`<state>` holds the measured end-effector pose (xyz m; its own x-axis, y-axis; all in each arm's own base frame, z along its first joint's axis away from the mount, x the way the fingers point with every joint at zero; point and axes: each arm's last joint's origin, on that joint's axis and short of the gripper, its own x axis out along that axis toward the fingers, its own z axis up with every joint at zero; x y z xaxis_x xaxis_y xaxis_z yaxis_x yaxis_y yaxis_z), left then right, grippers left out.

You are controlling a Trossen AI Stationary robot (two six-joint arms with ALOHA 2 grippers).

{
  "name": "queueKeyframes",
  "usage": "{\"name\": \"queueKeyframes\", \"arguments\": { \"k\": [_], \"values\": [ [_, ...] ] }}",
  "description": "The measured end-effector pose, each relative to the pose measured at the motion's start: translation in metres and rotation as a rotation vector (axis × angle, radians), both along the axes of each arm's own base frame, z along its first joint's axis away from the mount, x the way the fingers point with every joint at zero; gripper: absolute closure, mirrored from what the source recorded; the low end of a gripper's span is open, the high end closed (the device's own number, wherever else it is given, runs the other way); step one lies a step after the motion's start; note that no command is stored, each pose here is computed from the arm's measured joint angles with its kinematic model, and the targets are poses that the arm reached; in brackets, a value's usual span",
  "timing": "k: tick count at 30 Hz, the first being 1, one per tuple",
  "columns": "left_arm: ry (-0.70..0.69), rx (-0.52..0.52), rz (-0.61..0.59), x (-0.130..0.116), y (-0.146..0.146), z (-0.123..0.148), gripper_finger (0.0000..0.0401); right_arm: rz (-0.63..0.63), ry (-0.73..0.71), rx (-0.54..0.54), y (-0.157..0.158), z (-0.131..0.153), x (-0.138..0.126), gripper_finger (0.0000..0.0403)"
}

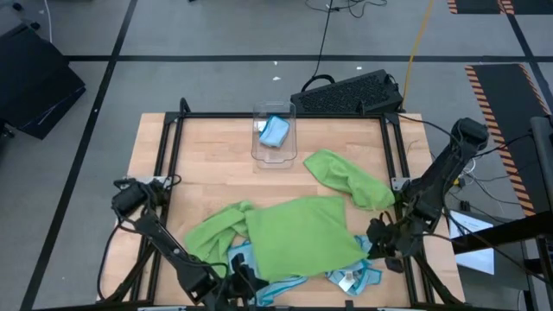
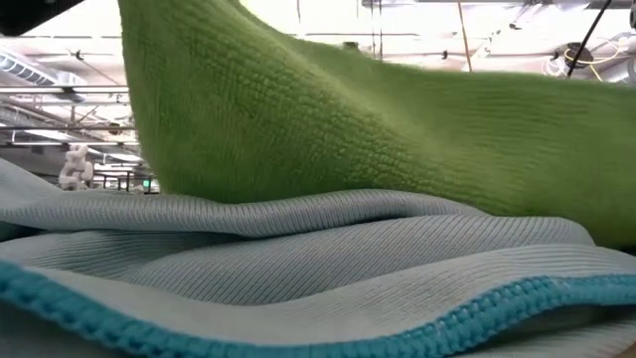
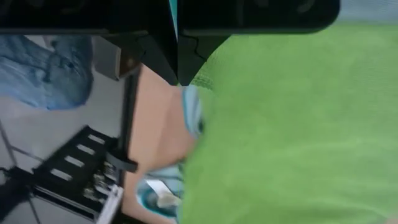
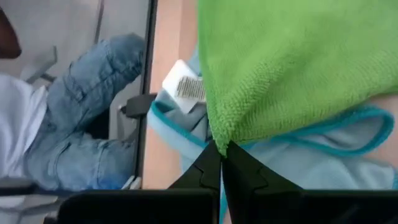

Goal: Fold microfiber towels
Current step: Fold the center green towel

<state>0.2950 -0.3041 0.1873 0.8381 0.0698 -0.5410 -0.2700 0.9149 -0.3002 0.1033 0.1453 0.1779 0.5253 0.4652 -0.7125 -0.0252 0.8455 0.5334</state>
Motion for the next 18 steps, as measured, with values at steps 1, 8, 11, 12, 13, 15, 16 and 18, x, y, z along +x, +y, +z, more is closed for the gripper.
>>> {"name": "queueKeyframes", "arguments": {
  "k": [1, 8, 11, 12, 13, 15, 16, 18],
  "values": [
    [-0.004, 0.012, 0.015, 0.0, 0.001, 0.0, 0.0401, -0.016, -0.02, -0.017, 0.0, 0.0, 0.001, 0.0403],
    [0.026, 0.194, 0.17, -0.015, 0.025, 0.011, 0.0401, -0.17, -0.209, -0.236, -0.012, 0.0, 0.008, 0.0402],
    [0.07, 0.278, 0.258, -0.023, 0.04, 0.009, 0.0401, -0.229, -0.273, -0.334, -0.018, 0.0, 0.012, 0.0401],
    [0.088, 0.297, 0.289, -0.024, 0.046, 0.008, 0.0401, -0.243, -0.281, -0.365, -0.021, 0.0, 0.013, 0.0401],
    [0.109, 0.316, 0.323, -0.027, 0.052, 0.007, 0.0401, -0.254, -0.282, -0.392, -0.024, 0.0, 0.014, 0.0401],
    [0.161, 0.344, 0.397, -0.032, 0.064, 0.005, 0.0401, -0.282, -0.276, -0.423, -0.029, 0.0, 0.015, 0.0401],
    [0.184, 0.349, 0.437, -0.033, 0.07, 0.003, 0.0401, -0.288, -0.266, -0.429, -0.031, -0.001, 0.016, 0.0401],
    [0.219, 0.35, 0.499, -0.035, 0.08, -0.001, 0.0401, -0.271, -0.23, -0.402, -0.033, -0.001, 0.017, 0.04]
  ]
}}
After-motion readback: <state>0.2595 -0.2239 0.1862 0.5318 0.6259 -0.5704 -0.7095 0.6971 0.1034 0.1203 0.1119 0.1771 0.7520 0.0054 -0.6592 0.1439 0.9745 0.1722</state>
